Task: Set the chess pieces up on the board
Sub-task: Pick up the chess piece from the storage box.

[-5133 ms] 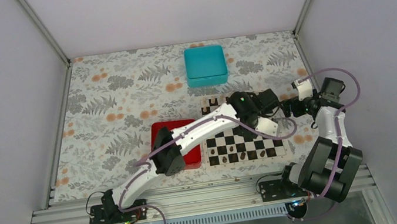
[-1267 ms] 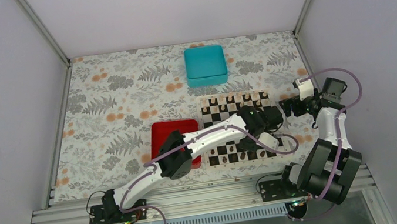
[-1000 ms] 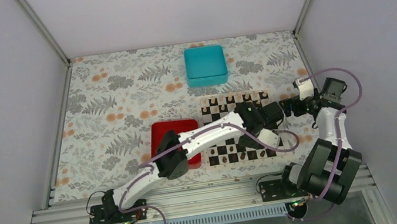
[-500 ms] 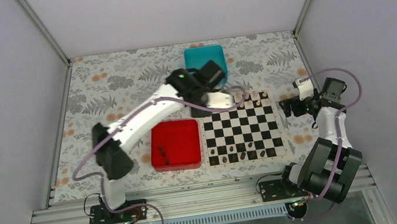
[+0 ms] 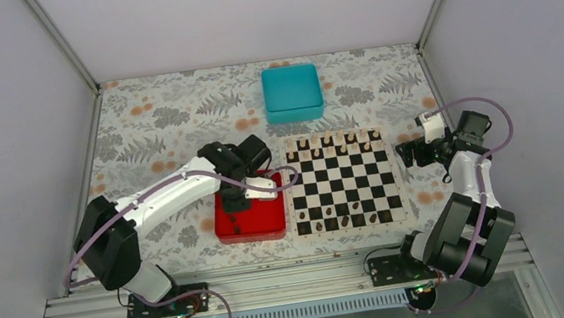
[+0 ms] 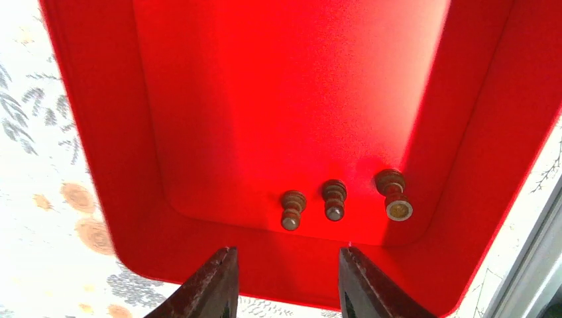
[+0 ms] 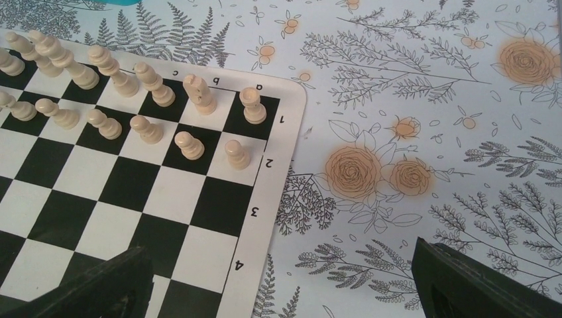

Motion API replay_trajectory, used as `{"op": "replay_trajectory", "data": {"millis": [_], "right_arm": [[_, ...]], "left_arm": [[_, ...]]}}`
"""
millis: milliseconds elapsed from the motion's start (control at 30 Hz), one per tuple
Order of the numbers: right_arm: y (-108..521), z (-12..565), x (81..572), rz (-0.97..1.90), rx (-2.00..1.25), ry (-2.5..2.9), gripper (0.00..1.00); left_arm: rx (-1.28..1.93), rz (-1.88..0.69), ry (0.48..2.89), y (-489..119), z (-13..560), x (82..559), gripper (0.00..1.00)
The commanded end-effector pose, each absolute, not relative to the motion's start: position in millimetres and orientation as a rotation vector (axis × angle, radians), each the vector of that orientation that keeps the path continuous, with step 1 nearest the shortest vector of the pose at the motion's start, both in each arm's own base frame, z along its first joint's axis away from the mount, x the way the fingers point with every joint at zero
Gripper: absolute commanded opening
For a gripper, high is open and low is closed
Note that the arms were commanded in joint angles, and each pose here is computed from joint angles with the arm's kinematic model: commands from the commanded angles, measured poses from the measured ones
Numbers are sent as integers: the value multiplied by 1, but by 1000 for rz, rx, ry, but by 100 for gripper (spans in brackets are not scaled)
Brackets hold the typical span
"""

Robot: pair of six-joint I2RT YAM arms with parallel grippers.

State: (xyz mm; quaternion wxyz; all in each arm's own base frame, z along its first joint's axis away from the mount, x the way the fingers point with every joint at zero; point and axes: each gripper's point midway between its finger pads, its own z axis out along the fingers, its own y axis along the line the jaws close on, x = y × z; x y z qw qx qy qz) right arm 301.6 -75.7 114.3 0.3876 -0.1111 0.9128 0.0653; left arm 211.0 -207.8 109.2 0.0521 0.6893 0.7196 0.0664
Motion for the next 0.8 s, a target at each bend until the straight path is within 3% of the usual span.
{"op": "replay_trajectory", "data": {"millis": [0, 767], "right_arm": [[-75, 110, 300, 192, -286, 2327, 100], [-74, 105, 298, 202, -288, 2338, 100]], "left_arm": [[2020, 174, 2228, -203, 95, 215, 38], [2007, 139, 2358, -172, 50, 227, 28]]}}
